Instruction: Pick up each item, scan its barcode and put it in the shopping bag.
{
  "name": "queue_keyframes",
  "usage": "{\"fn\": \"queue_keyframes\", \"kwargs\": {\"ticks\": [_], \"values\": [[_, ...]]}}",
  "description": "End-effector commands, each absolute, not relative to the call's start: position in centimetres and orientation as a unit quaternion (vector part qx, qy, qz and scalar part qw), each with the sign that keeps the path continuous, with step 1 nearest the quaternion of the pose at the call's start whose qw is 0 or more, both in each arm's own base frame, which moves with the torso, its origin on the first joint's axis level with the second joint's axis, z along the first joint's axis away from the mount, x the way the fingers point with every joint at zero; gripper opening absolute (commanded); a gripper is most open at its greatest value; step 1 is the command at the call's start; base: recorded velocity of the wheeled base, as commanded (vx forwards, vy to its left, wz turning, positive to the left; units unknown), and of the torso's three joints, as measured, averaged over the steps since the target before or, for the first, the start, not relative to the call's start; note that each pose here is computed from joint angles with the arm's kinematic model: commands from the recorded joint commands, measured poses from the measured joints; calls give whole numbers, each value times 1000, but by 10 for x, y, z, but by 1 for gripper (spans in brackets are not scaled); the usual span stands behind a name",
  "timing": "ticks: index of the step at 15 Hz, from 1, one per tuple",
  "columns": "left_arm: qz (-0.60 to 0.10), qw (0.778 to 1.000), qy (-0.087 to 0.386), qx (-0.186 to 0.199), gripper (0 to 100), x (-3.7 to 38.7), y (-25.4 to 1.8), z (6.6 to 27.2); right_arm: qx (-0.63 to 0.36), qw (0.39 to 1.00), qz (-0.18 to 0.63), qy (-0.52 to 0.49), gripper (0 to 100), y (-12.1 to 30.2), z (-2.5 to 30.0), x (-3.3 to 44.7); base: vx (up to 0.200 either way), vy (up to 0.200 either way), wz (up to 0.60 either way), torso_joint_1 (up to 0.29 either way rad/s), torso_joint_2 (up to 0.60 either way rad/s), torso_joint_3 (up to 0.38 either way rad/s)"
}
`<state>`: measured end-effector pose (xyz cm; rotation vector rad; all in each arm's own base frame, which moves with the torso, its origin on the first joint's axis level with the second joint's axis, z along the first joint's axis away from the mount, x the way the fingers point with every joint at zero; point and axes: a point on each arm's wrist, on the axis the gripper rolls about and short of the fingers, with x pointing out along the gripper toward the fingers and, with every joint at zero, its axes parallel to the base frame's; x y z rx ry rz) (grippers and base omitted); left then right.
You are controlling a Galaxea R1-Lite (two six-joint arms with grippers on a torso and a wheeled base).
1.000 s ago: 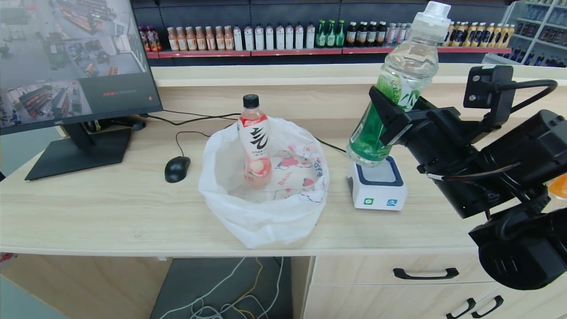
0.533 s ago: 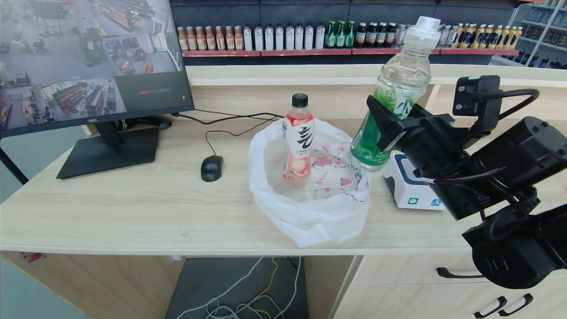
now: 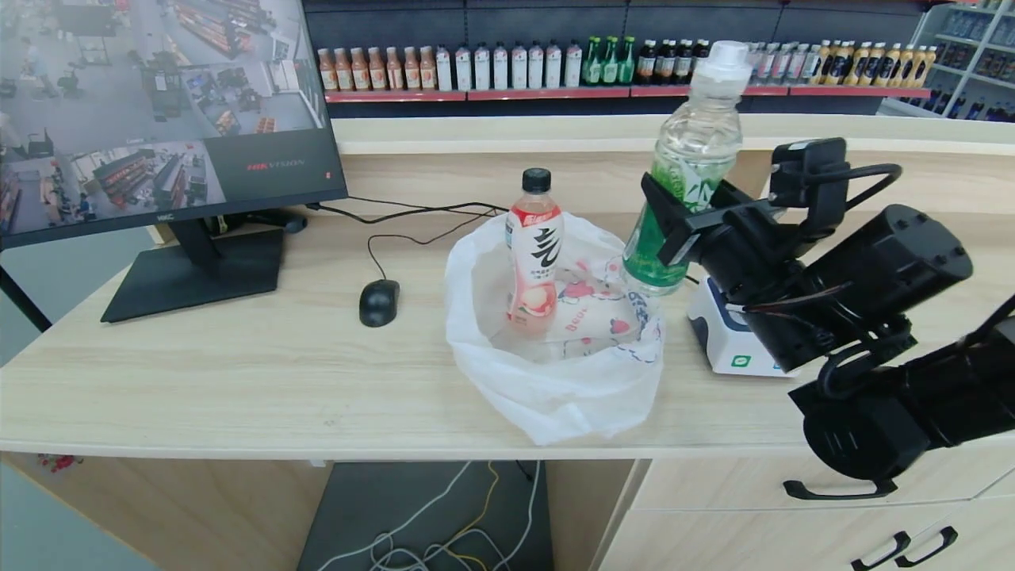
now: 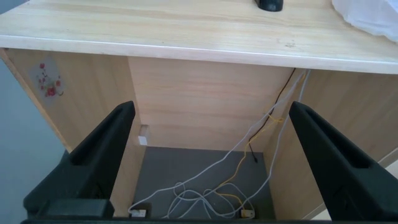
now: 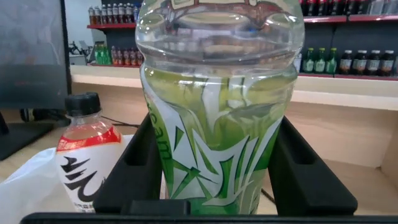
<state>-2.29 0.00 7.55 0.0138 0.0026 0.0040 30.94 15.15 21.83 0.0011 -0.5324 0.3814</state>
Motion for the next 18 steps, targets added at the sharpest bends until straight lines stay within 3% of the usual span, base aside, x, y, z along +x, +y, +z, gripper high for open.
{"fn": "queue_keyframes", "kwargs": {"ticks": [1,9,18], "values": [[2,1000,2,7,100,-23,0,75,-11,949,197,-244,0,161,198,330,0,0,0,0,0,0],[2,1000,2,7,100,-23,0,75,-15,953,200,-229,0,175,169,361,0,0,0,0,0,0],[2,1000,2,7,100,-23,0,75,-32,961,187,-202,0,163,142,381,0,0,0,0,0,0]]}}
